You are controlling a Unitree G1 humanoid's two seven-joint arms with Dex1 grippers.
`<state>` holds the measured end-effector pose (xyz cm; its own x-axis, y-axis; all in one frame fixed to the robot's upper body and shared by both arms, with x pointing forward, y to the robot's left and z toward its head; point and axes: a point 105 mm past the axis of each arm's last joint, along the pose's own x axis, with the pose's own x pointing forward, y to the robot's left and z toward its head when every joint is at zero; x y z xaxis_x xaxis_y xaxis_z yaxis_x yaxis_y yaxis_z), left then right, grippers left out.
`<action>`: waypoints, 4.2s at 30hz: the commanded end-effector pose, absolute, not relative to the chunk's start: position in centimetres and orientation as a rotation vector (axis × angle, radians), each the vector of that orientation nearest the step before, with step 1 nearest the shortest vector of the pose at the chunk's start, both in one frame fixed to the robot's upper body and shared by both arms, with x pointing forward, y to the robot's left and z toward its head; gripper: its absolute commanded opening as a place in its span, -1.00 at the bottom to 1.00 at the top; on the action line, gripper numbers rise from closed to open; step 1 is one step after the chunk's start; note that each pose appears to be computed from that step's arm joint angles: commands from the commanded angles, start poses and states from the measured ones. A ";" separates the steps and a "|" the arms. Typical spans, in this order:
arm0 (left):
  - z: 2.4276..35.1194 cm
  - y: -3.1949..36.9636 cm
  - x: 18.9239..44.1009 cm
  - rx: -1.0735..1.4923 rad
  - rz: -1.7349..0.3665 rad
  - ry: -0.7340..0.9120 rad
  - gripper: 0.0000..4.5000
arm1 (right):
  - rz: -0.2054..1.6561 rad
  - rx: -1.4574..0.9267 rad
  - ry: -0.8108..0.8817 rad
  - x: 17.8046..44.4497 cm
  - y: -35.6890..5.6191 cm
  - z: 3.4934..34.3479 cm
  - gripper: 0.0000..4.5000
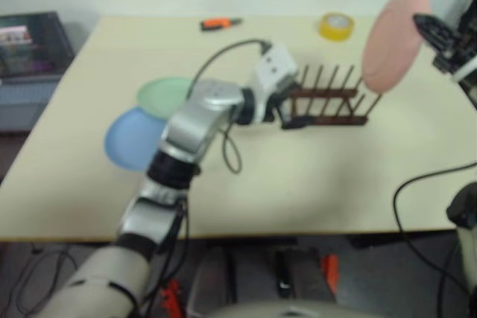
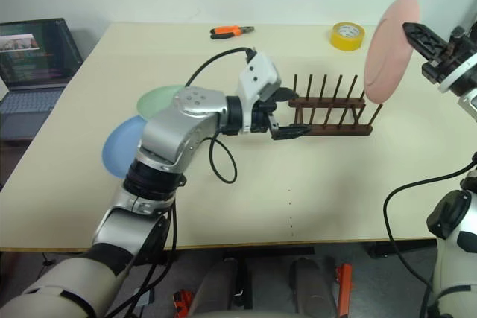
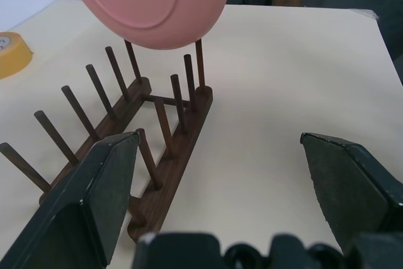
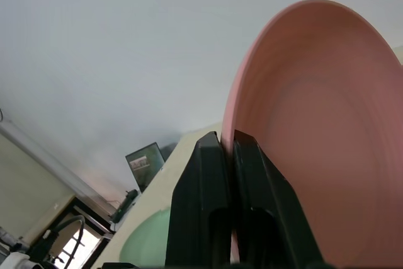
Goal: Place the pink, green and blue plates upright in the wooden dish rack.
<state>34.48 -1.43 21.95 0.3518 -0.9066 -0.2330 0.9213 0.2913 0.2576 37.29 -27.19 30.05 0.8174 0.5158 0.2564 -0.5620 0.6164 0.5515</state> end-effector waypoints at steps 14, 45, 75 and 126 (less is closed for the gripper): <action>23.1 -2.2 33.8 0.400 -1.243 -0.021 1.00 | 0.706 0.646 -0.180 36.0 -26.9 32.2 -0.99; 22.8 -2.2 33.9 0.433 -1.230 -0.017 1.00 | 0.671 0.653 -0.099 36.5 -26.3 30.7 -0.99; 22.6 -2.3 34.1 0.448 -1.223 -0.012 1.00 | 0.665 0.560 -0.053 36.2 -25.7 29.5 0.54; 28.6 20.5 46.5 0.376 -0.420 0.139 1.00 | 0.516 0.071 0.099 32.8 -15.8 30.6 0.98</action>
